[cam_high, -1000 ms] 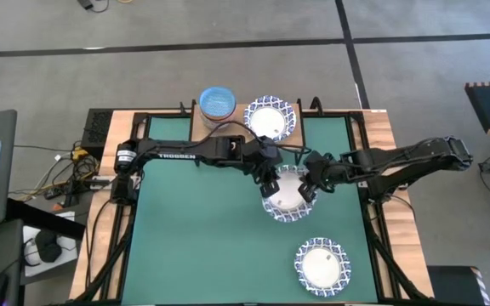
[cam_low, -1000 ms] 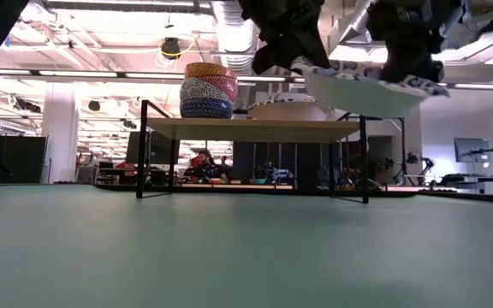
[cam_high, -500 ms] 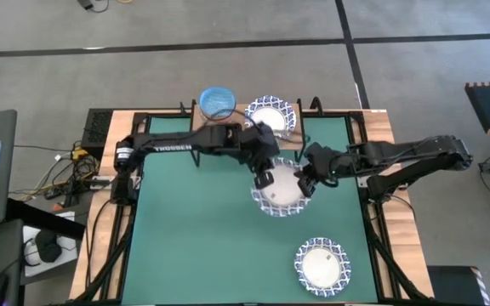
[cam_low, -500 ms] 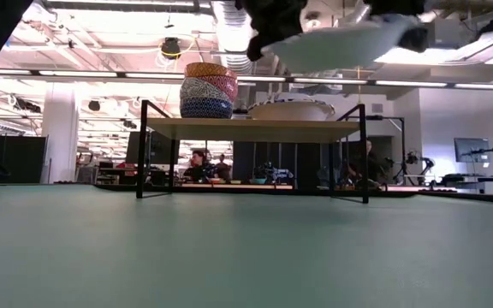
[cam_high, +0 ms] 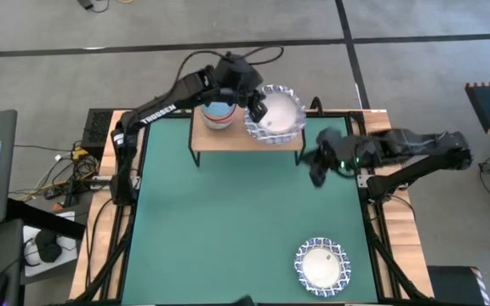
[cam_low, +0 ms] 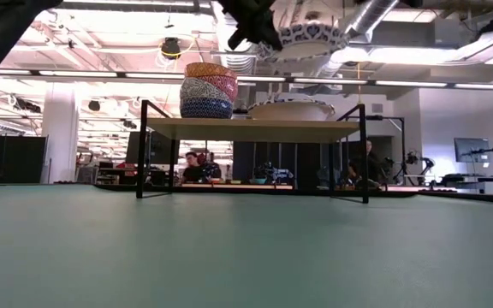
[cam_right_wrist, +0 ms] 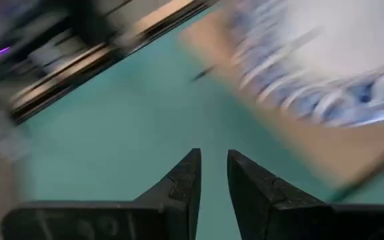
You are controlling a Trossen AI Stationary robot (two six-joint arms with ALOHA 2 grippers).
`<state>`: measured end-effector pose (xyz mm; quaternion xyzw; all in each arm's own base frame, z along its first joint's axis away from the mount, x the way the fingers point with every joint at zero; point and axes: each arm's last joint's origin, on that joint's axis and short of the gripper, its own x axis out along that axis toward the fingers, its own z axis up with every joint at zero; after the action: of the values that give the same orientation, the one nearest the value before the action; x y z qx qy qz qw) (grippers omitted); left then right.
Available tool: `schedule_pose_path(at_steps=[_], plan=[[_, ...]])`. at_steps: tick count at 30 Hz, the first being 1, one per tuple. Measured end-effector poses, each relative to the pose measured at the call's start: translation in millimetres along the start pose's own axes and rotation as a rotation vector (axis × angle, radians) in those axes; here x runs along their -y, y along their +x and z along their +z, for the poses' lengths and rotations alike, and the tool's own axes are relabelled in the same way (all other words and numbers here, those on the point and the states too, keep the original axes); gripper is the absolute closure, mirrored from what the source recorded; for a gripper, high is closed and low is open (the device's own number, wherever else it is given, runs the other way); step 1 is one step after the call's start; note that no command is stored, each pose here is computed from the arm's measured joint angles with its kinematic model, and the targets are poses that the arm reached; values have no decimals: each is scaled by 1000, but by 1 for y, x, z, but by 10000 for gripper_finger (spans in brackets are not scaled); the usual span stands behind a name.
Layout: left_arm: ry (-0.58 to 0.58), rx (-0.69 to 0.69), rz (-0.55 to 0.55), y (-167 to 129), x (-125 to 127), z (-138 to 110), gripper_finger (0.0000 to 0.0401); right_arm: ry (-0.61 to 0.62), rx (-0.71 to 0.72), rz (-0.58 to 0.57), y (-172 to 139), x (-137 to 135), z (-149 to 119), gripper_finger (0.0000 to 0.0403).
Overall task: Place and stack bowls onto a shelf
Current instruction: Stack the white bowl on top of the white bowl on the shelf
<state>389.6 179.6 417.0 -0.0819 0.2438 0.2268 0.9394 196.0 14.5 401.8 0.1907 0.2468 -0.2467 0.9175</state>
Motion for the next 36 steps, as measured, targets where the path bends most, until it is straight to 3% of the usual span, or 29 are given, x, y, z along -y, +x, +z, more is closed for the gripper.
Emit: schedule_pose_path(at_steps=[7, 13, 16, 21, 28, 32, 36], plan=[[-36, -31, 59, 15, -43, -7, 401, -29, 66, -108, -8, 11, 15, 286], [-21, -94, -37, 43, -61, -22, 392, -47, 74, -151, -5, 22, 23, 273], [-20, -106, -68, 49, -62, -26, 372, -52, 64, -171, -4, 26, 24, 264], [27, -103, 2, 54, -63, -27, 312, -57, 47, -178, -2, 30, 25, 247], [10, -23, 64, 43, -64, -11, 221, -61, -6, -220, -2, 36, 21, 232], [48, 28, 126, 24, -61, 7, 199, -44, -108, -253, 1, 41, 14, 231], [86, 36, 110, 14, -47, 13, 197, -42, -207, -254, 11, 44, 0, 231]])
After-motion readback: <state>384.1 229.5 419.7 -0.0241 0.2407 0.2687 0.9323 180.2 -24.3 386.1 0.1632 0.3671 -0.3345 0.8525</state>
